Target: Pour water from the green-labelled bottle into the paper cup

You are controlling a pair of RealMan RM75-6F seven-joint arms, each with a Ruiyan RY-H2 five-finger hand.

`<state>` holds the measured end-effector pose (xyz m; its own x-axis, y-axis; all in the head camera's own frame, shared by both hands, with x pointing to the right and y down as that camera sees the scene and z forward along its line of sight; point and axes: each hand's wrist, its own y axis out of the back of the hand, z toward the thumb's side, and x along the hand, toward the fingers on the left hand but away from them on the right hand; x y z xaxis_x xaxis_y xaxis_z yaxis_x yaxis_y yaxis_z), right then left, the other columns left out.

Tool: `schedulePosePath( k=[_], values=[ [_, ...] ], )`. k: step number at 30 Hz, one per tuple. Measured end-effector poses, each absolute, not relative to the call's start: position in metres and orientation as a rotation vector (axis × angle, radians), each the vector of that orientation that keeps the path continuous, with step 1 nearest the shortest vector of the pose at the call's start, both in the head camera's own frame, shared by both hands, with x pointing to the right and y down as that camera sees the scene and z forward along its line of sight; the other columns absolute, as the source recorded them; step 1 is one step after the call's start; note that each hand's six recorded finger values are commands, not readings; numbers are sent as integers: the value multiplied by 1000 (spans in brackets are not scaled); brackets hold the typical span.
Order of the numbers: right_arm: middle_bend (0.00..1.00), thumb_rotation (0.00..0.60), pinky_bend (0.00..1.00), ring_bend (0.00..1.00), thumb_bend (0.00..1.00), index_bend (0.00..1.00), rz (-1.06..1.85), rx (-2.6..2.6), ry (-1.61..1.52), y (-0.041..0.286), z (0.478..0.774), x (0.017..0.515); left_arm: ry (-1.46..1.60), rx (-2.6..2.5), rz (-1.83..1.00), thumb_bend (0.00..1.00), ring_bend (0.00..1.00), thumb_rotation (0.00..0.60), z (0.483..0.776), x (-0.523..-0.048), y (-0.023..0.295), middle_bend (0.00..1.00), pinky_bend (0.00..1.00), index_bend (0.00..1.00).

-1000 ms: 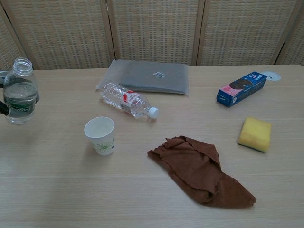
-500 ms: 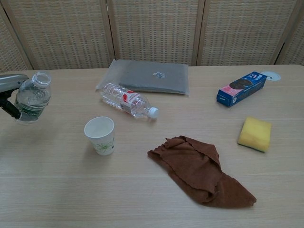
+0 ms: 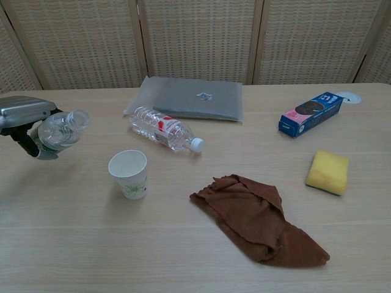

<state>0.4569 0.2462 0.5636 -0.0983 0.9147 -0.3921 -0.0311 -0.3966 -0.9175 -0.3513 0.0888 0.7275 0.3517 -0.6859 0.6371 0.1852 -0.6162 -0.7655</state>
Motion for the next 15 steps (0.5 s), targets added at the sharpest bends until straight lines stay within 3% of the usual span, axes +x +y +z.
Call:
schedulePosePath(
  k=[15],
  values=[
    [0, 600, 0, 0, 0, 0, 1596, -1418, -1022, 246, 563, 458, 345, -1761, -1404, 618, 335, 600, 736, -331, 88, 480, 393, 665]
  ],
)
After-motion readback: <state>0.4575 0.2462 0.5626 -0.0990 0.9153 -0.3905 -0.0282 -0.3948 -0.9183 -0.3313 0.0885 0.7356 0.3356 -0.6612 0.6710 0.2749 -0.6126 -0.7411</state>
